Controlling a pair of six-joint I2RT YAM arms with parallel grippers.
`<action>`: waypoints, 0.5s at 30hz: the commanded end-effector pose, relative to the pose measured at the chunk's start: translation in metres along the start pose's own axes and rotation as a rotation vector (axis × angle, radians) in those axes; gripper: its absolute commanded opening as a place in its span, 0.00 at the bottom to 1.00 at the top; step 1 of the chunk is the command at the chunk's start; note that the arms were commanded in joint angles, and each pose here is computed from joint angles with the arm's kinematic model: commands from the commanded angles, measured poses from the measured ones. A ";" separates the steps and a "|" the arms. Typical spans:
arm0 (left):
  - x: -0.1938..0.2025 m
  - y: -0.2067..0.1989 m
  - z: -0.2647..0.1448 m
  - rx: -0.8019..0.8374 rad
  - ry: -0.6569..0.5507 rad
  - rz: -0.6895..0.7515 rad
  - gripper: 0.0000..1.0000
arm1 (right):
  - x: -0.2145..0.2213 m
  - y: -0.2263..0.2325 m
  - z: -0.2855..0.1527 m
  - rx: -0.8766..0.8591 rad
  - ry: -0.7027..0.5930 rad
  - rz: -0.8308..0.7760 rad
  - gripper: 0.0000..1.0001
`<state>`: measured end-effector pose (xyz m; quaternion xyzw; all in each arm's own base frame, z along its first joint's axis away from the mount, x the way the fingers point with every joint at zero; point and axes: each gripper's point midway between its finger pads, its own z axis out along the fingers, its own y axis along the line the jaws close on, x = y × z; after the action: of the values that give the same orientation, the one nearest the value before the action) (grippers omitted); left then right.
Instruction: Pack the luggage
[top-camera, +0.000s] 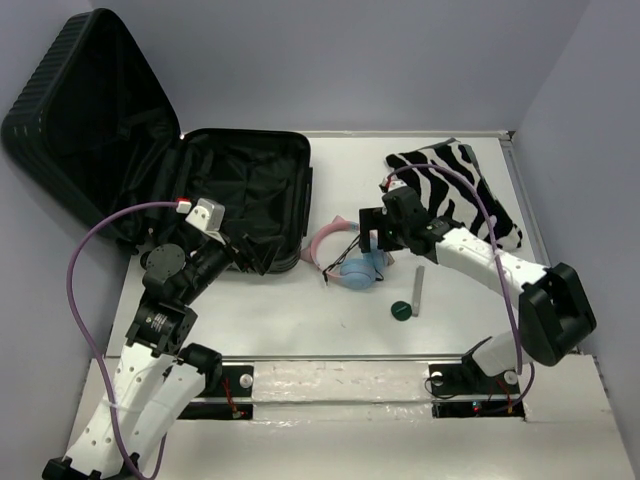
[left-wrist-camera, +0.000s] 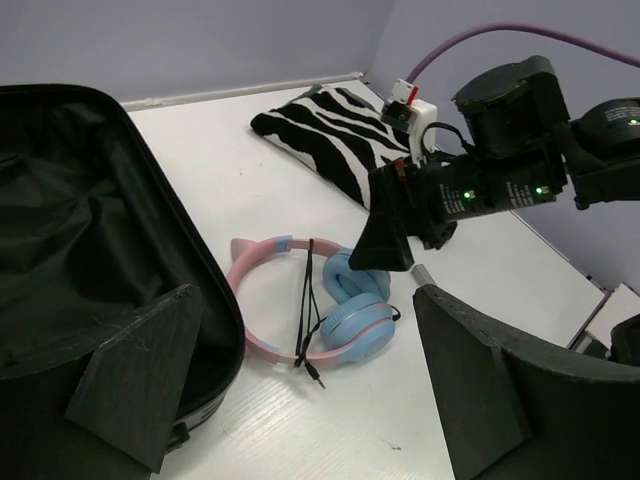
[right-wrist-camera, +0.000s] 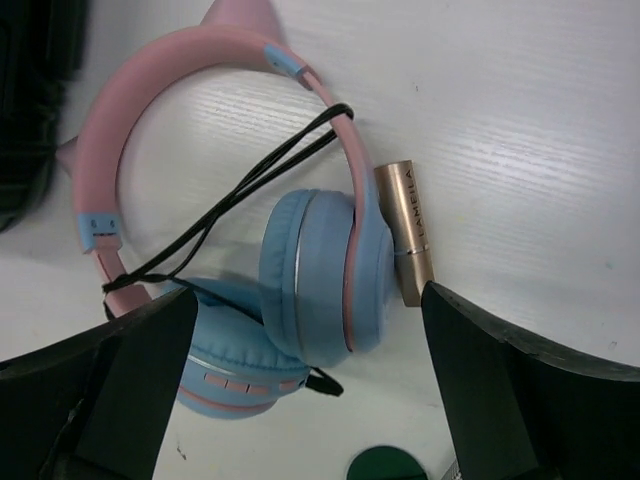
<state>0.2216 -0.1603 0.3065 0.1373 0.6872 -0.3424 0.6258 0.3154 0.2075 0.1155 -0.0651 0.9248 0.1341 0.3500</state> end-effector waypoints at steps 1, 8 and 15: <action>-0.011 -0.007 -0.002 0.033 -0.032 0.029 0.99 | -0.029 0.006 0.012 0.036 -0.066 -0.020 1.00; -0.010 -0.008 -0.002 0.041 -0.028 0.030 0.99 | -0.009 -0.009 0.041 0.131 -0.002 -0.040 0.96; -0.010 -0.008 -0.002 0.041 -0.027 0.030 0.99 | -0.001 -0.004 0.043 0.117 0.022 -0.038 0.72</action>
<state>0.2196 -0.1621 0.3053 0.1428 0.6878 -0.3467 0.6216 0.3327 0.2047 0.0640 -0.0647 0.9453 0.0619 0.3137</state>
